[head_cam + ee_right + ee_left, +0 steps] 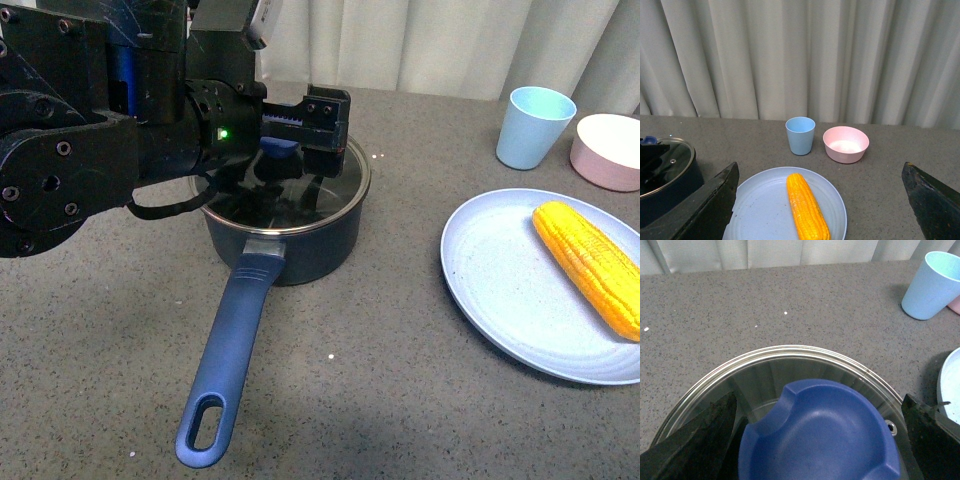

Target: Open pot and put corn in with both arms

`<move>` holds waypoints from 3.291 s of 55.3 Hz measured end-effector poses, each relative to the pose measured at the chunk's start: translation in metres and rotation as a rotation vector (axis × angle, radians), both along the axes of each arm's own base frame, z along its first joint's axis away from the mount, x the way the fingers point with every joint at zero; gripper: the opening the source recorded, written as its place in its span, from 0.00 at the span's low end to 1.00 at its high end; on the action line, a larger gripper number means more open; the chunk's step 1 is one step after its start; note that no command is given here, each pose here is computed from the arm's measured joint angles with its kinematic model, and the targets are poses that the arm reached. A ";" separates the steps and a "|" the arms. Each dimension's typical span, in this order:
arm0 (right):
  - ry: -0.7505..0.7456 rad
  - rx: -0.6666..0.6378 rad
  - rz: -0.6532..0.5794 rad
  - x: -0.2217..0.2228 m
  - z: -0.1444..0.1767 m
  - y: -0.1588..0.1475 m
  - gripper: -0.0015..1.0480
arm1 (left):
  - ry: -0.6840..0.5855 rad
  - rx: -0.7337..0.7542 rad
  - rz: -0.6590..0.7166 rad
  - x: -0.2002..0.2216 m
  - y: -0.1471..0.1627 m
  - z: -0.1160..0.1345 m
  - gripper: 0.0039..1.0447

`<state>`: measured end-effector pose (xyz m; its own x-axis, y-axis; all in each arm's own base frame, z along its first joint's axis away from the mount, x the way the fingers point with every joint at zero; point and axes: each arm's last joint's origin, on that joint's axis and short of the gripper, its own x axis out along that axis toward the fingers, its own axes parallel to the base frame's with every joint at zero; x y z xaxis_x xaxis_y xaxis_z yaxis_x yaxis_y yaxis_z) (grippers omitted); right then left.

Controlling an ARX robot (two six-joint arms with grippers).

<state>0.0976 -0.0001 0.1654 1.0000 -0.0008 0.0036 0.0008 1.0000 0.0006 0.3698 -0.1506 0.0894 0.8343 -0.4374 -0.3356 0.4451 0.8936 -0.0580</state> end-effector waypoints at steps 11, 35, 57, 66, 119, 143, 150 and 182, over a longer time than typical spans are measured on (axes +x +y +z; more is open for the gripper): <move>0.000 0.000 0.000 0.000 0.000 0.000 0.91 | -0.002 0.016 -0.006 -0.001 0.000 -0.002 0.91; 0.000 0.000 0.000 0.000 0.000 0.000 0.91 | -0.004 0.007 0.001 -0.002 0.002 0.000 0.59; 0.000 0.000 0.000 0.000 0.000 0.000 0.91 | -0.146 -0.099 0.169 0.006 0.053 0.055 0.59; 0.000 0.000 0.000 0.000 0.000 0.000 0.91 | -0.121 -0.056 0.308 0.009 0.110 0.039 0.59; 0.000 0.000 0.000 0.000 0.000 0.000 0.91 | 0.051 -0.014 0.473 0.003 0.167 -0.060 0.58; 0.000 0.000 0.000 0.000 0.000 0.000 0.91 | 0.097 0.041 0.417 0.001 0.156 -0.070 0.58; 0.000 0.000 0.000 0.000 0.000 0.000 0.91 | 0.101 0.045 0.415 0.001 0.156 -0.070 0.58; 0.000 0.000 0.000 0.000 0.000 0.000 0.91 | -0.011 -0.019 0.491 -0.051 0.159 0.019 0.94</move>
